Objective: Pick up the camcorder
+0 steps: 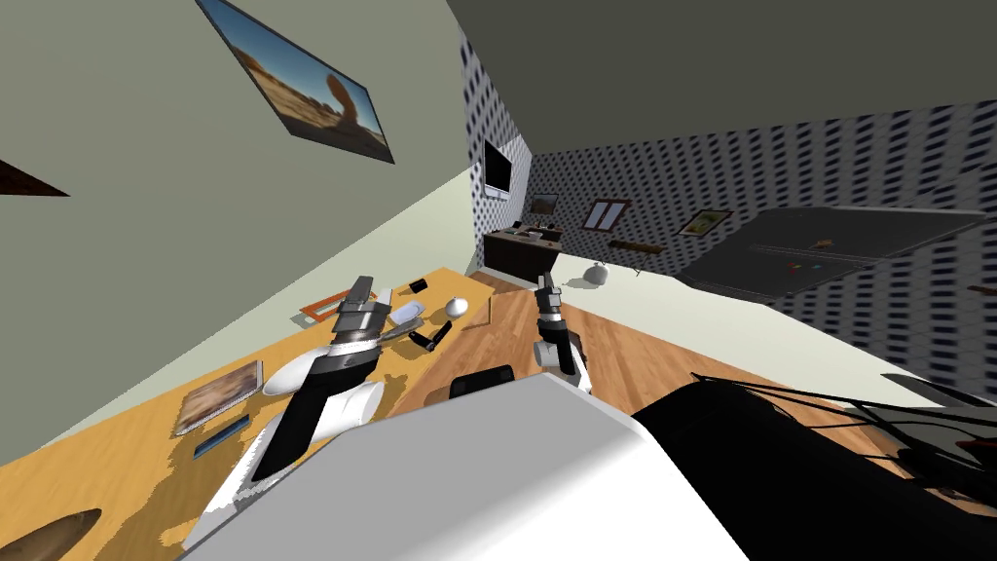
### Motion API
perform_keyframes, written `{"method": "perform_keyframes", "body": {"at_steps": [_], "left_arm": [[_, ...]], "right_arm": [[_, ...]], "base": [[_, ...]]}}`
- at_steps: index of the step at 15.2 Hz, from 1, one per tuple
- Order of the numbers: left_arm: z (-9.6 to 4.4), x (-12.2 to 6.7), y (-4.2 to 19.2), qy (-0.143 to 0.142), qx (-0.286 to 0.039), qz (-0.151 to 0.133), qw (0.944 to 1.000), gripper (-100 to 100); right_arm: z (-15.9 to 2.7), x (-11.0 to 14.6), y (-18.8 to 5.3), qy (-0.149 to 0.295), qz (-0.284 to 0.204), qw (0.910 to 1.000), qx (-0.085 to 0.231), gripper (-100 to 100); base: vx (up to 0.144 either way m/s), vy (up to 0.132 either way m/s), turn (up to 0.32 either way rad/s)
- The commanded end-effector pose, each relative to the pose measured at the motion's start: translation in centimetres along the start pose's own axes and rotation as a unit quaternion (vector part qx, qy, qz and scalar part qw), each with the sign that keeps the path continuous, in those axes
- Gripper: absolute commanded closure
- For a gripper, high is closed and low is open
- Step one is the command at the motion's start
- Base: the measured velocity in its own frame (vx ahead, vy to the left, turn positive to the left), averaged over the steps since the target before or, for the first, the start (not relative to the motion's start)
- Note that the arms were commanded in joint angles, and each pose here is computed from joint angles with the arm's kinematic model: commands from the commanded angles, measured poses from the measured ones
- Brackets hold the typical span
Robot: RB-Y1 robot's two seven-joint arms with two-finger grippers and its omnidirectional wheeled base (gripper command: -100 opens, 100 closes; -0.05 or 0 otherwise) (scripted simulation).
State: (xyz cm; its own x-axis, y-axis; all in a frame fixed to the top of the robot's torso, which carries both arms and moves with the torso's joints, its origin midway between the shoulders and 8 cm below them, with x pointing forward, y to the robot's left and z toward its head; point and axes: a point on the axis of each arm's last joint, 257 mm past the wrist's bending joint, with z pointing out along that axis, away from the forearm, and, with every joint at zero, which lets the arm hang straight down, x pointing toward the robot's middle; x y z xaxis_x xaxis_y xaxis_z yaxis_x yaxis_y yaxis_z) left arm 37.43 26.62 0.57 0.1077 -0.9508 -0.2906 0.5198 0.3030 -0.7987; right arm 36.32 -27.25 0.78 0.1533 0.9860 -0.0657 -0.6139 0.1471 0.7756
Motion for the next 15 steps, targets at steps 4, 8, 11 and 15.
{"method": "perform_keyframes", "body": {"at_steps": [4,8,11,15], "left_arm": [[-0.3,-0.4,3.4,0.010,-0.056,0.017,0.9983,-100],[-1.0,-1.4,6.7,0.015,-0.110,0.035,0.9932,-100],[-1.7,-1.9,9.1,0.017,-0.151,0.043,0.9875,-100],[-2.5,-2.5,11.2,0.018,-0.189,0.051,0.9806,-100]], "right_arm": [[0.0,0.0,0.0,0.000,0.000,1.0000,0.000,0],[0.0,0.0,0.0,0.000,0.000,1.0000,0.000,0],[0.0,0.0,0.0,0.000,0.000,1.0000,0.000,0],[0.0,0.0,0.0,0.000,0.000,1.0000,0.000,0]], "base": [[0.011,0.020,-0.113],[0.010,0.017,-0.110],[0.014,0.023,-0.176],[0.006,0.016,-0.079]]}}
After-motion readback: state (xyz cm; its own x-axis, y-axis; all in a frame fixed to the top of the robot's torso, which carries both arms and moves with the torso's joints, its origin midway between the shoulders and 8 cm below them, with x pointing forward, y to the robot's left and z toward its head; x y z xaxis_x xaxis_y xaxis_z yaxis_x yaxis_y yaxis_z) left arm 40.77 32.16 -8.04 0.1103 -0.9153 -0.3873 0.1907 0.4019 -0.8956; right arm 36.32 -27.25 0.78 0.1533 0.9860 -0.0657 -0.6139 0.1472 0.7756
